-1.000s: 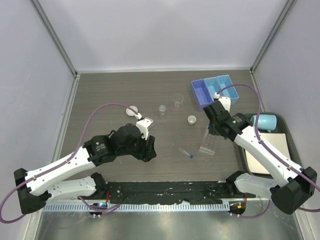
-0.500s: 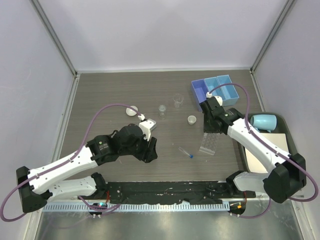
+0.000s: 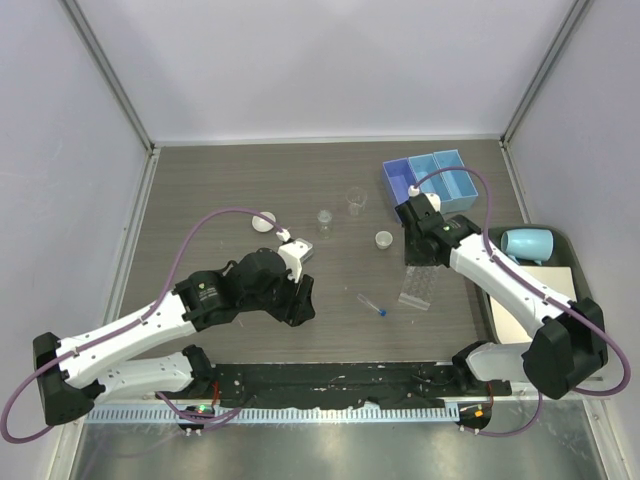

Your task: Organize the chemistry lab equipment

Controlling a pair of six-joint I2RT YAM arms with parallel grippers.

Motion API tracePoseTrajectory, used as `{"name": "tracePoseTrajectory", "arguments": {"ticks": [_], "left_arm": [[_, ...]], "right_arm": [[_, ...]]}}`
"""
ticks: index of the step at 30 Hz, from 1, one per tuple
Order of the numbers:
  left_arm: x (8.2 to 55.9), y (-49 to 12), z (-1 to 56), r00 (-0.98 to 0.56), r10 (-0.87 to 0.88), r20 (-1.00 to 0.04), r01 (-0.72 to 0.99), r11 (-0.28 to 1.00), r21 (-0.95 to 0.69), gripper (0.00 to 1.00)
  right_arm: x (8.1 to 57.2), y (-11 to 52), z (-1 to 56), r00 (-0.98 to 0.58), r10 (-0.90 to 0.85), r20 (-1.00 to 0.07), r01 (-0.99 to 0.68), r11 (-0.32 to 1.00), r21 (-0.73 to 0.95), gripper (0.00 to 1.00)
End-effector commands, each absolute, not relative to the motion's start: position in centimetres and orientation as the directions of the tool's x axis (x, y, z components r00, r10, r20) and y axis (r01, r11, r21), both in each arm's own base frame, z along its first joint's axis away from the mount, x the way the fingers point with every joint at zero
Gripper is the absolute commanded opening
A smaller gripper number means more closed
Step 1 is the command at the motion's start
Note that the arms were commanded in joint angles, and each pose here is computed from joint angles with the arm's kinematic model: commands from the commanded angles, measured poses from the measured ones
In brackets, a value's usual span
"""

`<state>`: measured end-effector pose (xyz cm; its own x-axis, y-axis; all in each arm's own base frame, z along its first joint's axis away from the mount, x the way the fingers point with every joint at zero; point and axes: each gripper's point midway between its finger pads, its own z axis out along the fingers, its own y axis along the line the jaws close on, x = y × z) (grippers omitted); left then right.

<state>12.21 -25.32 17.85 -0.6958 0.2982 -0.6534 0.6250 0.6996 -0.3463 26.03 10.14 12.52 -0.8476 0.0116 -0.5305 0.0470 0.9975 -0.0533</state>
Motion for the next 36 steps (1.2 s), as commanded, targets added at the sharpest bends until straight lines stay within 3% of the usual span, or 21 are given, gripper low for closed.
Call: {"name": "tracePoseTrajectory", "arguments": {"ticks": [1, 25, 36], "left_arm": [[12.2, -25.9, 18.5, -0.671, 0.296, -0.68, 0.654, 0.669, -0.354, 0.51], [12.3, -26.0, 18.3, -0.674, 0.299, -0.676, 0.651, 0.673, -0.352, 0.51], [12.5, -26.1, 18.0, -0.686, 0.298, -0.664, 0.637, 0.687, -0.35, 0.51]], "right_arm": [[26.5, 9.3, 12.5, -0.834, -0.005, -0.551, 0.058, 0.994, -0.097, 0.01], [26.2, 9.5, 10.2, -0.856, -0.008, -0.516, 0.051, 0.994, -0.099, 0.01], [26.1, 10.5, 8.9, -0.872, 0.008, -0.49, 0.043, 0.997, -0.062, 0.15]]}}
